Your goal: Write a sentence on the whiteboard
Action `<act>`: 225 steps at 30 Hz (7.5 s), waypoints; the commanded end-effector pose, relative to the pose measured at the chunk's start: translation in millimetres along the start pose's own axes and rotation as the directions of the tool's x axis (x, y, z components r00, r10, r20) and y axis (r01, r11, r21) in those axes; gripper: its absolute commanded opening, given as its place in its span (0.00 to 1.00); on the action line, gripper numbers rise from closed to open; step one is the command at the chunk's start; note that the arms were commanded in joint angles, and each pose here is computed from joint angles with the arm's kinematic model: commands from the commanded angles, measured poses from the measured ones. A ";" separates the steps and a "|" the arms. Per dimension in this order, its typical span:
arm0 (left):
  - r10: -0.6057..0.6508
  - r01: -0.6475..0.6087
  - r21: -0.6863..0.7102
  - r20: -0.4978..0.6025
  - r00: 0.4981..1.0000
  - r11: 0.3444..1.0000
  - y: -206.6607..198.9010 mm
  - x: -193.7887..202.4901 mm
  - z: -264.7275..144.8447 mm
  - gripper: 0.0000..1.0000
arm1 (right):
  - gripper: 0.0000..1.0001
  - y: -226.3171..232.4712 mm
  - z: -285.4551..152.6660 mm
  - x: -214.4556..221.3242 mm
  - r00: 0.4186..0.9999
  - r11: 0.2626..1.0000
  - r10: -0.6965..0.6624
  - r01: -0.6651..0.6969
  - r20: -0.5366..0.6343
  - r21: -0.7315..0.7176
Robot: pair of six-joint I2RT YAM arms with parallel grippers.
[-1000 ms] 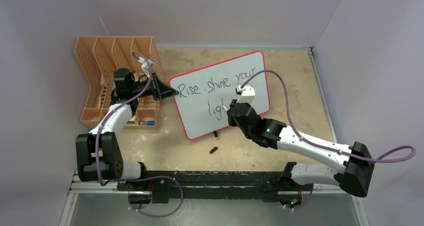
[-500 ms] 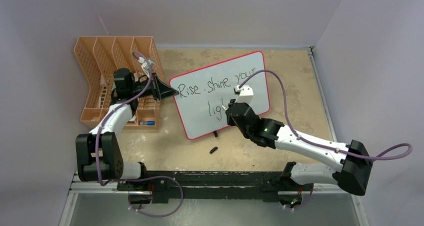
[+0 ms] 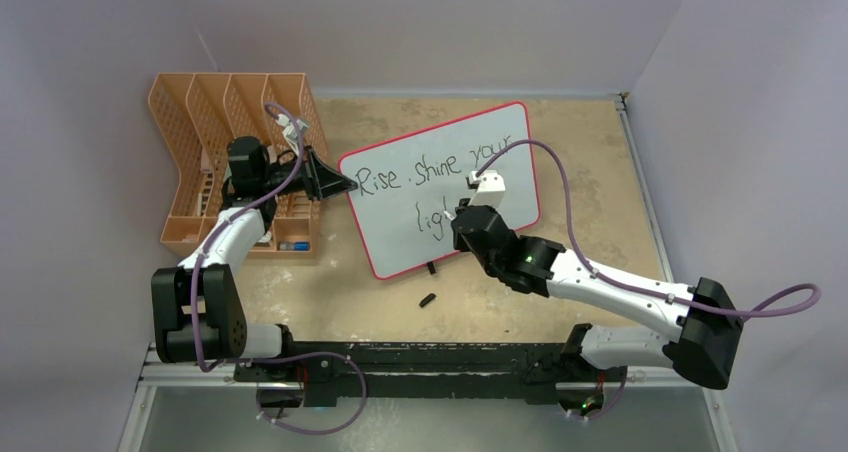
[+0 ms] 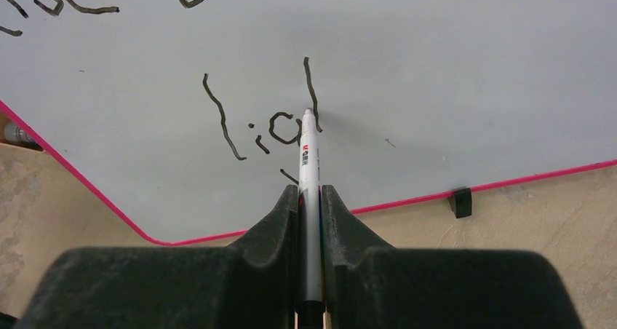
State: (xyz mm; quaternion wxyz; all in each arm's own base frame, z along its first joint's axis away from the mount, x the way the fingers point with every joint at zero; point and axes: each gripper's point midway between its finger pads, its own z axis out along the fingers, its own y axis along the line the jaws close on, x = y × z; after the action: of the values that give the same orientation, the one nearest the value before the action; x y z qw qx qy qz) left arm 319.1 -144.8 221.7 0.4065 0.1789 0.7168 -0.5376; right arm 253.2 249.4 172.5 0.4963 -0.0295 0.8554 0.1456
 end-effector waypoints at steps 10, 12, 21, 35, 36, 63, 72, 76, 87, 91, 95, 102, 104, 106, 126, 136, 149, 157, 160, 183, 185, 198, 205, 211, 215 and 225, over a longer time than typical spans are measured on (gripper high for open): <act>0.041 -0.040 -0.032 0.030 0.999 0.999 3.8 -12.9 -2.5 0.00 | 0.00 -1.1 2.5 -17.2 0.998 0.999 0.020 -0.022 0.067 0.024; 0.043 -0.042 -0.032 0.031 0.999 0.999 3.7 -13.1 -2.4 0.00 | 0.00 -0.1 2.7 -17.7 0.997 1.000 0.019 -0.021 0.068 0.021; 0.043 -0.042 -0.032 0.030 0.999 0.999 3.6 -13.5 -2.4 0.00 | 0.00 -2.6 5.7 -18.5 0.997 0.999 0.015 -0.018 0.078 0.039; 0.042 -0.041 -0.031 0.030 0.999 0.999 3.7 -13.3 -2.3 0.00 | 0.00 -15.2 4.5 -20.7 0.995 0.996 0.024 -0.032 0.099 0.081; 0.042 -0.041 -0.031 0.029 0.999 0.999 3.9 -13.0 -2.4 0.00 | 0.00 -16.3 4.5 -20.6 0.995 0.996 0.025 -0.033 0.097 0.083; 0.040 -0.039 -0.034 0.030 0.999 0.999 4.4 -12.8 -2.3 0.00 | 0.00 -26.5 -7.0 -1.5 0.998 0.995 0.059 -0.061 0.027 0.079; 0.039 -0.038 -0.034 0.030 0.999 0.999 4.7 -12.6 -2.3 0.00 | 0.00 -31.7 -14.0 -25.0 0.993 0.993 0.051 -0.061 0.104 0.101; 0.041 -0.040 -0.033 0.030 0.999 0.999 4.1 -12.9 -2.4 0.00 | 0.00 -32.9 -10.5 -27.4 0.992 0.993 0.051 -0.064 0.118 0.102; 0.040 -0.039 -0.033 0.030 0.999 0.999 4.5 -13.1 -2.3 0.00 | 0.00 -24.1 -3.1 -30.8 0.992 0.997 0.046 -0.052 0.115 0.049; 0.039 -0.038 -0.033 0.029 0.999 0.999 4.5 -12.4 -2.2 0.00 | 0.00 -23.3 -2.0 -28.4 0.993 0.998 0.047 -0.052 0.107 0.043; 0.040 -0.039 -0.032 0.030 0.999 0.999 4.3 -13.1 -2.2 0.00 | 0.00 -23.4 -2.0 -25.6 0.994 0.998 0.047 -0.051 0.098 0.040; 0.038 -0.037 -0.033 0.030 0.999 0.999 4.5 -12.6 -2.4 0.00 | 0.00 -23.4 1.4 -22.1 0.995 0.998 0.041 -0.045 0.088 0.041; 0.039 -0.038 -0.032 0.029 0.999 0.999 4.2 -12.7 -2.1 0.00 | 0.00 -23.7 2.2 -21.6 0.996 0.998 0.036 -0.040 0.087 0.042; 0.039 -0.038 -0.033 0.029 0.999 0.999 4.4 -12.9 -2.3 0.00 | 0.00 -23.6 2.9 -21.4 0.996 0.998 0.036 -0.040 0.087 0.043; 0.041 -0.040 -0.033 0.030 0.999 0.999 4.6 -13.0 -2.3 0.00 | 0.00 -36.3 8.8 -18.4 0.996 0.996 0.029 -0.035 0.084 0.082; 0.039 -0.038 -0.034 0.030 0.999 0.999 5.1 -12.9 -2.2 0.00 | 0.00 -45.4 9.0 -21.9 0.995 0.993 0.032 -0.042 0.095 0.111; 0.041 -0.040 -0.034 0.030 0.999 0.999 4.8 -13.1 -2.2 0.00 | 0.00 -55.9 5.7 -26.2 0.993 0.988 0.042 -0.057 0.112 0.141; 0.040 -0.039 -0.036 0.030 0.999 0.999 5.2 -13.0 -2.2 0.00 | 0.00 -50.7 -0.6 -32.4 0.991 0.994 0.048 -0.060 0.126 0.095; 0.039 -0.038 -0.037 0.031 0.999 0.999 5.4 -12.8 -2.3 0.00 | 0.00 -45.2 -3.6 -36.4 0.990 0.996 0.051 -0.059 0.133 0.061; 0.039 -0.037 -0.038 0.030 0.999 0.999 5.9 -12.5 -2.2 0.00 | 0.00 -32.5 3.8 -40.1 0.991 0.999 0.026 -0.029 0.135 0.020; 0.039 -0.037 -0.038 0.030 0.999 0.999 6.0 -12.4 -2.2 0.00 | 0.00 -32.3 4.3 -40.3 0.991 0.999 0.024 -0.027 0.135 0.020; 0.037 -0.036 -0.036 0.029 0.999 0.999 5.8 -12.7 -2.1 0.00 | 0.00 -34.9 8.5 -30.9 0.995 0.999 0.013 -0.017 0.104 0.040; 0.036 -0.034 -0.036 0.028 0.999 0.999 6.2 -12.3 -2.0 0.00 | 0.00 -39.9 6.5 -18.6 0.998 0.999 0.014 -0.017 0.061 0.051; 0.036 -0.035 -0.035 0.028 0.999 0.999 5.9 -12.5 -2.0 0.00 | 0.00 -43.3 4.8 -9.4 0.999 0.998 0.018 -0.020 0.032 0.055; 0.036 -0.035 -0.035 0.028 0.999 0.999 5.7 -12.3 -2.0 0.00 | 0.00 -44.3 4.4 -4.3 1.000 0.998 0.016 -0.017 0.015 0.055; 0.036 -0.035 -0.035 0.028 0.999 0.999 5.9 -12.3 -2.0 0.00 | 0.00 -43.9 5.2 2.7 1.000 0.998 0.023 -0.023 -0.009 0.052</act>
State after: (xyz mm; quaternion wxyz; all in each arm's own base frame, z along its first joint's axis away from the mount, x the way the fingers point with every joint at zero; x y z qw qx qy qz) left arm 319.4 -144.7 221.3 0.4062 0.1772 0.7178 -0.5370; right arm 269.3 210.7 164.2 0.5030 -0.0096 0.8551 0.1249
